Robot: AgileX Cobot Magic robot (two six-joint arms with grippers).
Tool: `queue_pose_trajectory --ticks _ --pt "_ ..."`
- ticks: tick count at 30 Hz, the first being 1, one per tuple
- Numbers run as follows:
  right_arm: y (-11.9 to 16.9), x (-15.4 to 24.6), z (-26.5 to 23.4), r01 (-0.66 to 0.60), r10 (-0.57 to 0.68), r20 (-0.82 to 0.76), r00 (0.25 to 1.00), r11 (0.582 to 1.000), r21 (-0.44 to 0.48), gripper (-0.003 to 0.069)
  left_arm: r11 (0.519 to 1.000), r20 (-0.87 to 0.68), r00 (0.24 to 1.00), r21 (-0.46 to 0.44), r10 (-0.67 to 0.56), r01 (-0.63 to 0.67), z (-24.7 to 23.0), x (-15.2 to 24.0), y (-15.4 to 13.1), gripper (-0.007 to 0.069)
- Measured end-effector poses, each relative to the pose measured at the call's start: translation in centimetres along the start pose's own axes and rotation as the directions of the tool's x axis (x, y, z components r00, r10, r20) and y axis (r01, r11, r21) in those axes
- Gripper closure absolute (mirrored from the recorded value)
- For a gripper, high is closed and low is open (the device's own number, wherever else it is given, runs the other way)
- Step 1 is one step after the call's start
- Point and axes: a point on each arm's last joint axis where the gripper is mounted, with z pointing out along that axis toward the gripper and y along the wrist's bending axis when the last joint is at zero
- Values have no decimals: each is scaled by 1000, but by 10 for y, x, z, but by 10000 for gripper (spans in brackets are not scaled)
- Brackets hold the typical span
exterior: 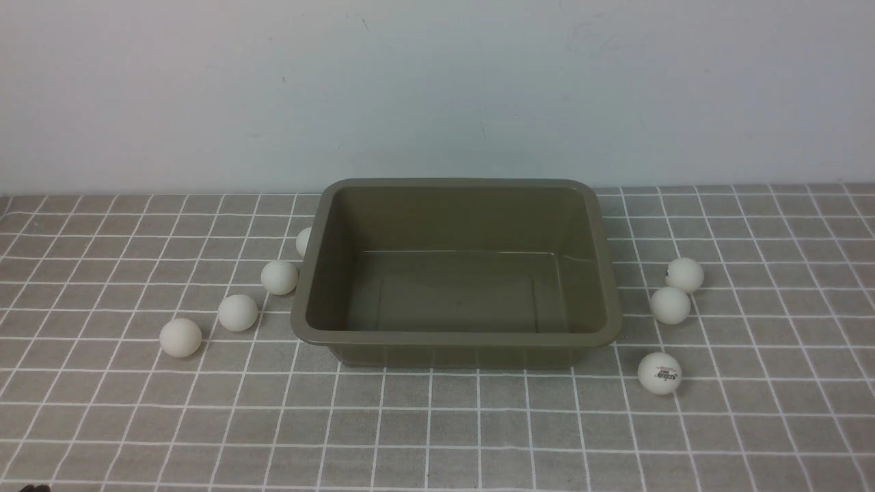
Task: Put the table tennis balls into the box on the grey coffee tablecloth.
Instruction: 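Reach for and grasp a ping pong ball on the table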
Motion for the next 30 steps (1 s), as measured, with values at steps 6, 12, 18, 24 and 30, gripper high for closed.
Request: queue_pose_trajectory --ticks 6,12,18,24,30 --pt "2 -21 -2 -356 370 206 906 929 -103 673 1000 0 1000 0 0 0 0 0 0 630" --pt "1 -26 -4 -385 404 254 879 915 -123 673 1000 0 1000 0 0 0 0 0 0 630" --pt "11 -56 -11 -372 403 261 877 914 -161 673 1000 0 1000 0 0 0 0 0 0 630" --pt "42 -135 13 -174 171 -44 984 982 -70 673 1000 0 1000 0 0 0 0 0 0 630" --pt "59 -160 81 -16 -19 -588 808 998 -55 673 1000 0 1000 0 0 0 0 0 0 630"
